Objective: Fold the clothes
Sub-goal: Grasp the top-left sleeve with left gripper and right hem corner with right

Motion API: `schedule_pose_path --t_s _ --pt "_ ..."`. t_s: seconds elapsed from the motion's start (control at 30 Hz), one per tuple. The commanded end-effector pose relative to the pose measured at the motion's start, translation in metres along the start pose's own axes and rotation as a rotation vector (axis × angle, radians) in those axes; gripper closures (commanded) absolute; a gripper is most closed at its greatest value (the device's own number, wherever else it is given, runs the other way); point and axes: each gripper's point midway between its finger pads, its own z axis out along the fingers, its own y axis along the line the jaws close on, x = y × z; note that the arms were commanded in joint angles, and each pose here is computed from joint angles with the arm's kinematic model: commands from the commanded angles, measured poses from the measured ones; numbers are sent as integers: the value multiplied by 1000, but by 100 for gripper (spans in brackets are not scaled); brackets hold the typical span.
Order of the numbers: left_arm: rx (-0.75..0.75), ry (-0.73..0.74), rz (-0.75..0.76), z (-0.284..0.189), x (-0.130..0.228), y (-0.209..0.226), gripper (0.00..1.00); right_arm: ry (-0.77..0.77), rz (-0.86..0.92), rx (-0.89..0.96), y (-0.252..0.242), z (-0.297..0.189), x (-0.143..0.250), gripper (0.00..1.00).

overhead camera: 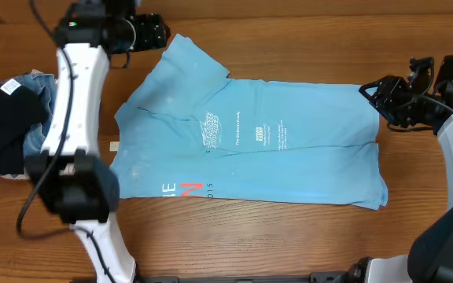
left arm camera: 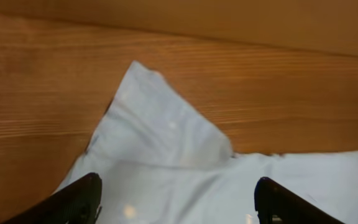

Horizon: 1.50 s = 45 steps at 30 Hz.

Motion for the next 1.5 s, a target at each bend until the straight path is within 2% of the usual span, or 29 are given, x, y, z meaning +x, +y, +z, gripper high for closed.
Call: schedule_pose_path --t_s 0.0,0.17,0.3,0.4,0.6,0.8,0.9,1.13,1.17,1.27,1.33,1.4,1.47 --pt "-25 48 -101 74 20 34 17 23 -42 -30 10 -7 5 50" --pt "-48 8 -94 120 23 52 21 90 -32 -11 5 -8 23 50" --pt "-158 -23 -70 140 26 71 19 143 -38 -2 3 -7 37 51" --pt "-183 -15 2 154 33 72 20 160 -44 -4 7 -5 42 51" --pt "-190 -25 69 166 35 69 25 178 -100 18 12 2 49 51" --pt "-200 -12 70 175 43 75 27 186 -109 21 14 4 51 52" --pt "-221 -1 76 179 48 81 30 189 -107 22 14 4 52 52" --pt "-177 31 75 190 60 78 60 164 -120 74 5 5 46 56" --pt "-167 32 74 190 60 77 66 153 -127 85 4 5 44 56" --pt "-94 44 68 190 62 66 96 90 -163 110 1 7 28 55" --pt "-47 53 65 188 62 58 96 42 -157 138 -2 7 16 56" --pt "-18 70 60 182 61 50 96 -73 -82 231 -20 3 -11 67" --pt "-25 85 55 174 60 49 96 -149 -84 251 -31 1 -34 67"
